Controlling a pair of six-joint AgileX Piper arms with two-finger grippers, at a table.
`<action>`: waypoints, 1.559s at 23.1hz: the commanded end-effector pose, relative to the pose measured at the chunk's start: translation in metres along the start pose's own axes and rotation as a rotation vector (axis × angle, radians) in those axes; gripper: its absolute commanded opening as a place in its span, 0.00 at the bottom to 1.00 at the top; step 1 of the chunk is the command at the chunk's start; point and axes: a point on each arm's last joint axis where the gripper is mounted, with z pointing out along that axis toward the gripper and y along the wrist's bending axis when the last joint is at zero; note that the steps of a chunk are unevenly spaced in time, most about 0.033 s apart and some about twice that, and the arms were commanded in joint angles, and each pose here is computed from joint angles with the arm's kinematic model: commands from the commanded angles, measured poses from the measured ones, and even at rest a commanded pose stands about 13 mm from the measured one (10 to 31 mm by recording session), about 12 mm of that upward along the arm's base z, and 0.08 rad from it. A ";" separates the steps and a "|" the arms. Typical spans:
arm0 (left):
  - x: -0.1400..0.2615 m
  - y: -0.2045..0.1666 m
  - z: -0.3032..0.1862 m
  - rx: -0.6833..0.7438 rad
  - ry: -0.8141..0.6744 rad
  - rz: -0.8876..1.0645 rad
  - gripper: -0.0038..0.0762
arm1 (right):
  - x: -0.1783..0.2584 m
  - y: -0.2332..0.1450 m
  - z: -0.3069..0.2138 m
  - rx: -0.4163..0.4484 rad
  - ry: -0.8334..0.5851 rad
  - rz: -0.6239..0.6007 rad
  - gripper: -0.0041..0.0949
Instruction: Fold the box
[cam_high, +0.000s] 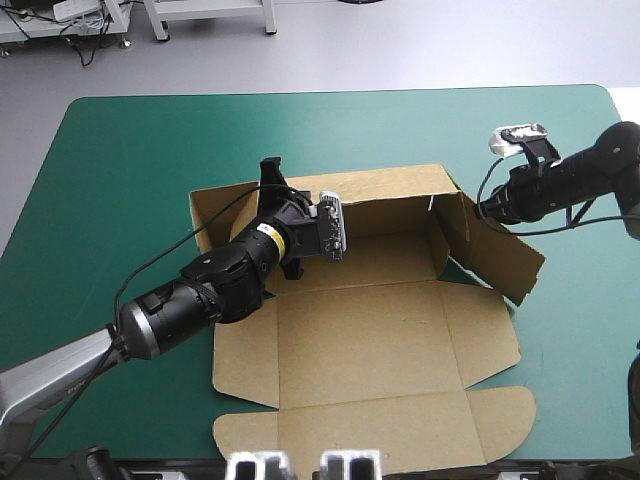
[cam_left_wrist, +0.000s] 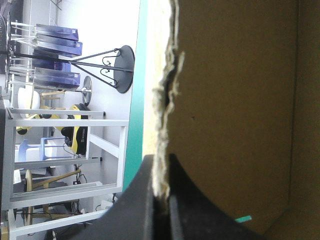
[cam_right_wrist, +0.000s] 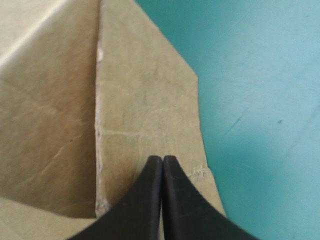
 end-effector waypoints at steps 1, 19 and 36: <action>-0.004 0.014 -0.014 -0.050 -0.042 -0.030 0.03 | 0.017 0.027 -0.012 -0.104 -0.084 -0.076 0.02; -0.017 0.019 -0.016 -0.069 -0.189 -0.280 0.03 | 0.012 0.017 -0.004 0.010 -0.304 -0.052 0.02; -0.004 0.017 -0.014 -0.096 -0.048 -0.090 0.03 | 0.019 0.019 -0.009 0.043 -0.252 -0.065 0.02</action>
